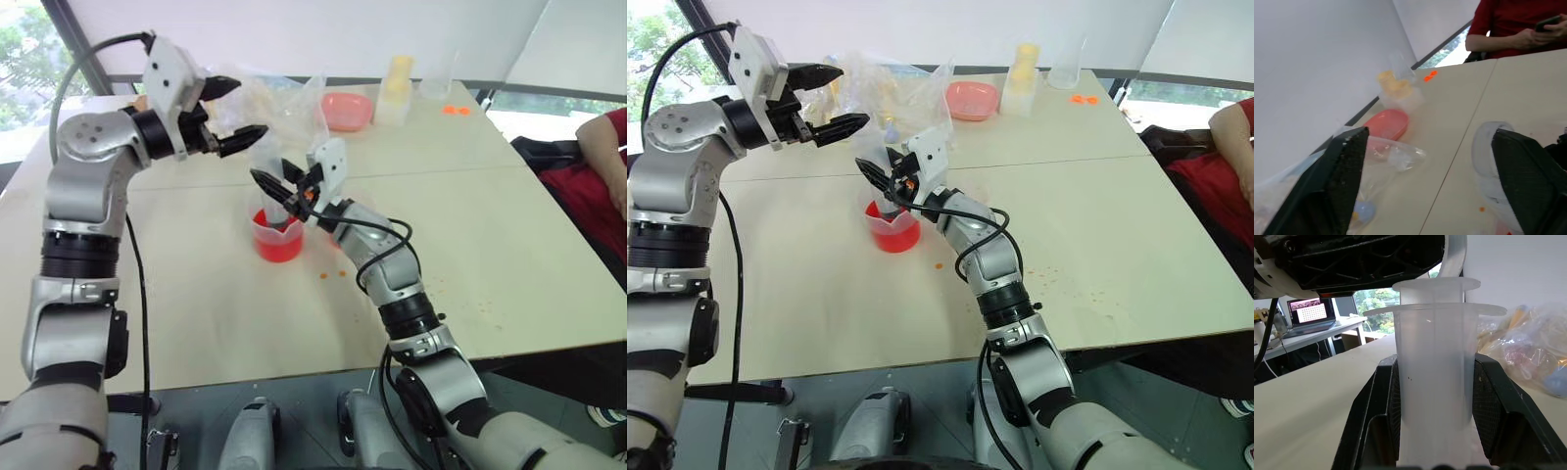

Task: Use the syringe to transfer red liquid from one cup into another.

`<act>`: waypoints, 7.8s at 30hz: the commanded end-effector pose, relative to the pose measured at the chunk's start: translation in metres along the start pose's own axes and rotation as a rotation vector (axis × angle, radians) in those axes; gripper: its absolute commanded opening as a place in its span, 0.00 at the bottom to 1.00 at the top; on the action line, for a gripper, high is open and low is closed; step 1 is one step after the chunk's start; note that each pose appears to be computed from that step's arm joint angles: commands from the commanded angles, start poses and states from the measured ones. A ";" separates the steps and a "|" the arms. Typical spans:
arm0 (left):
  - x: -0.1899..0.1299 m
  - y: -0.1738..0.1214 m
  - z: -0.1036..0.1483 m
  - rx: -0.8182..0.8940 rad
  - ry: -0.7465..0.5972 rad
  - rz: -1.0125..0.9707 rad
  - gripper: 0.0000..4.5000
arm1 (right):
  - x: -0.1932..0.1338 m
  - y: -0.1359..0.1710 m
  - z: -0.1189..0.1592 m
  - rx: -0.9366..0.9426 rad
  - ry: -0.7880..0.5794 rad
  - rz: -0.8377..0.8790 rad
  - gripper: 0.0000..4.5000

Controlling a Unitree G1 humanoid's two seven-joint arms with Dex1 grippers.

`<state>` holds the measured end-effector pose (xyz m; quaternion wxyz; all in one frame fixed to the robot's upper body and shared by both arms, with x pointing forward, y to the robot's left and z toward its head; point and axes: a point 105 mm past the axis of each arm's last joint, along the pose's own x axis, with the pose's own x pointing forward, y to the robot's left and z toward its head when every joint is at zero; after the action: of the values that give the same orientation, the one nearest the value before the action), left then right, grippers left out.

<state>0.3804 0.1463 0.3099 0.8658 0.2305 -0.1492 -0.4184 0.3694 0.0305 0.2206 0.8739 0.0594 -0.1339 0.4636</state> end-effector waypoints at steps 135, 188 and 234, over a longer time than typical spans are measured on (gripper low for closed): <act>0.077 -0.004 0.073 -0.045 -0.346 -0.204 0.98 | -0.062 -0.063 0.059 -0.132 -0.119 -0.325 0.31; 0.114 -0.069 0.018 -0.044 -0.189 -0.364 0.11 | -0.063 -0.044 0.093 -0.202 -0.179 -0.290 0.31; -0.048 -0.160 0.007 -0.371 0.018 -0.479 0.80 | -0.187 -0.158 0.066 0.326 0.481 -0.664 0.31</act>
<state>0.2553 0.0995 0.2349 0.7733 0.0826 -0.0080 -0.6286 0.3908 -0.2140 0.2398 0.9653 0.1224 0.1442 0.1800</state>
